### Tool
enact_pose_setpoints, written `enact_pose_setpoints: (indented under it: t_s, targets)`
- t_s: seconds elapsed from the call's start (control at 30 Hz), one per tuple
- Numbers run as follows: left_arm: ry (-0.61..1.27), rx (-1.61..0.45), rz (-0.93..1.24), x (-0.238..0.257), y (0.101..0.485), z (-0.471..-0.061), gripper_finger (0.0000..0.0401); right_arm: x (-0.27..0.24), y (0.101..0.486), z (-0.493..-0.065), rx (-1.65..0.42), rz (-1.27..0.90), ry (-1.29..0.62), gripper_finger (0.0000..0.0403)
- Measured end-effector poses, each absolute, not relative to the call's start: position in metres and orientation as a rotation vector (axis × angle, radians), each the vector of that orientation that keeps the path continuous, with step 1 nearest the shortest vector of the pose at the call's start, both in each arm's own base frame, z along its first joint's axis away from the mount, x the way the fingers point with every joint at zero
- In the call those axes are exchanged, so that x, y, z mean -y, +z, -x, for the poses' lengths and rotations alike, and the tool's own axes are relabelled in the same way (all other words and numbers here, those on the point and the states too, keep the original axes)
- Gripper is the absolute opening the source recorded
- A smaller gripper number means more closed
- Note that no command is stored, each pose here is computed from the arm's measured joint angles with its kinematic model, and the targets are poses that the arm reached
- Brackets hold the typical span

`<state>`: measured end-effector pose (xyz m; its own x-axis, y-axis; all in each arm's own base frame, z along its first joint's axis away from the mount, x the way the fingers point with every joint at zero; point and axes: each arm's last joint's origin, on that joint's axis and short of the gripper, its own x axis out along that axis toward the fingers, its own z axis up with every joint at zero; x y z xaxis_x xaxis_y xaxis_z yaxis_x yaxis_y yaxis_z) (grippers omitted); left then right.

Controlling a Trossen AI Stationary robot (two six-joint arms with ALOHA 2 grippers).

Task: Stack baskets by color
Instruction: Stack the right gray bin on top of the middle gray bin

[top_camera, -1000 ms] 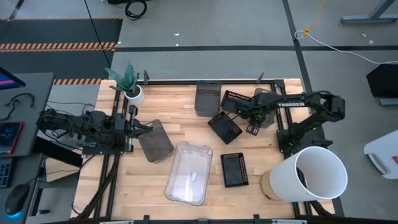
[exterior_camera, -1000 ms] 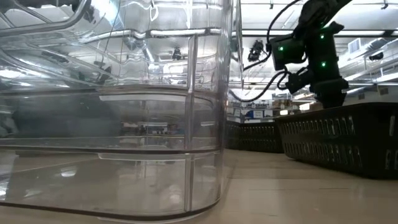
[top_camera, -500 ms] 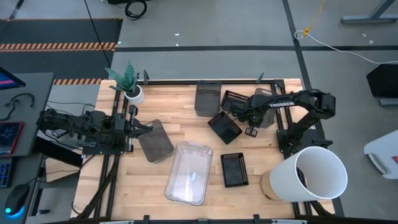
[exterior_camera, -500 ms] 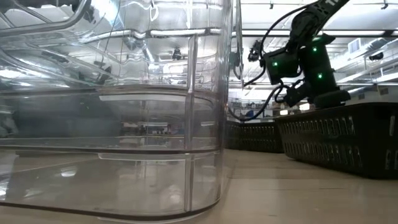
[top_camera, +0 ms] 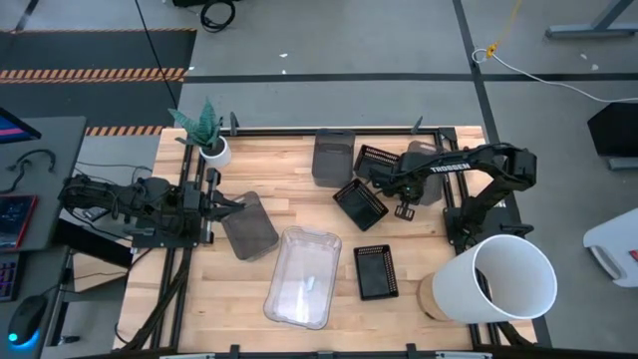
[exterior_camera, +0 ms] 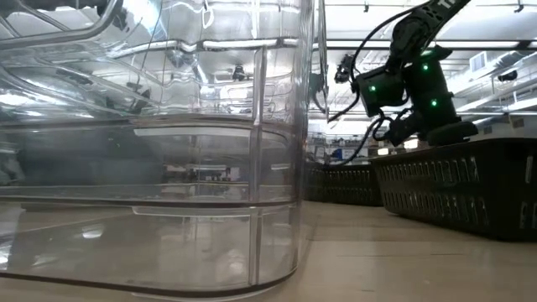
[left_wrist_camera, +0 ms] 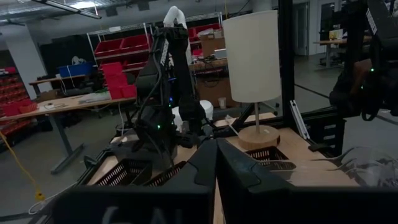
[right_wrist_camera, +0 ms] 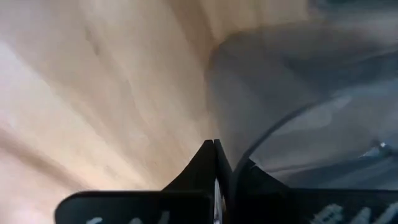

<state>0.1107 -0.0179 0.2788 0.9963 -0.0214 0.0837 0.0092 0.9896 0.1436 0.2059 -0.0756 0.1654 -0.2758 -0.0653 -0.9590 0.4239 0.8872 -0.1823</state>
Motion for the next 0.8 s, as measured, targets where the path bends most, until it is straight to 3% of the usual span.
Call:
enact_pose_setpoints:
  t_s: [0.37, 0.8]
  targets:
    - [-0.015, 0.085, -0.144, 0.018, 0.279, -0.111, 0.0012, 0.070, 0.217, -0.222, -1.827, -0.281, -0.538, 0.0006]
    - [-0.015, 0.084, -0.146, 0.018, 0.279, -0.111, 0.0017, 0.065, 0.295, -0.262, -1.497, -0.249, -0.512, 0.0005]
